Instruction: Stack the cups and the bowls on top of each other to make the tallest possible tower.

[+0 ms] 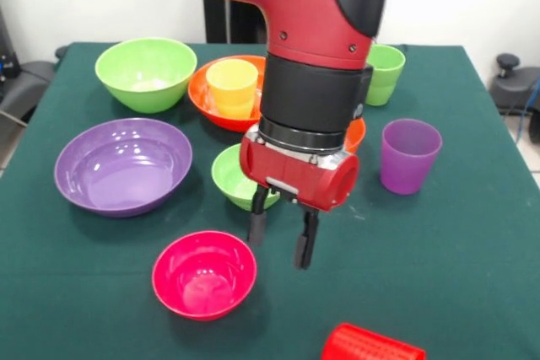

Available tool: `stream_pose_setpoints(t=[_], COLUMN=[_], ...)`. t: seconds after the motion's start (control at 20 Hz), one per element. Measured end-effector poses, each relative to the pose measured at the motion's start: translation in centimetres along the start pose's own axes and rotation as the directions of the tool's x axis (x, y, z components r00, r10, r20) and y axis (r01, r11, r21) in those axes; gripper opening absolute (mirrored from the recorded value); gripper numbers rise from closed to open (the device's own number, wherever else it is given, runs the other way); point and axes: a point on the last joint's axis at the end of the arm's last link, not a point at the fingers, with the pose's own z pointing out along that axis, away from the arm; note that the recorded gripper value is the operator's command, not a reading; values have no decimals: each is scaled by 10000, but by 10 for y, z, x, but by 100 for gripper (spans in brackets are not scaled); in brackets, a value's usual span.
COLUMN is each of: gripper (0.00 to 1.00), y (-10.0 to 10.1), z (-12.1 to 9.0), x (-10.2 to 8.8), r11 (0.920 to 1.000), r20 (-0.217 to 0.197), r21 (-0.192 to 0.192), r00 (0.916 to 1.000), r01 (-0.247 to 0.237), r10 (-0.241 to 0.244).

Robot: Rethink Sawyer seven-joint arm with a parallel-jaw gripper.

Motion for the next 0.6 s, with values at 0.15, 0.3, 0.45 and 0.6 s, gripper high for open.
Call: stream_pose_setpoints(t=[0.15,0.3,0.45,0.6], gripper=[100,100,100,100], y=[-1,-4,-7,-9], z=[4,7,8,8], x=[3,4,3,2], r11=[10000,9999,9998,9998], r20=[-63,-89,-80,-73], r21=[41,100,160,175], r00=[10000,9999,9999,9999], r01=[-65,-84,-83,-98], r10=[66,85,85,99])
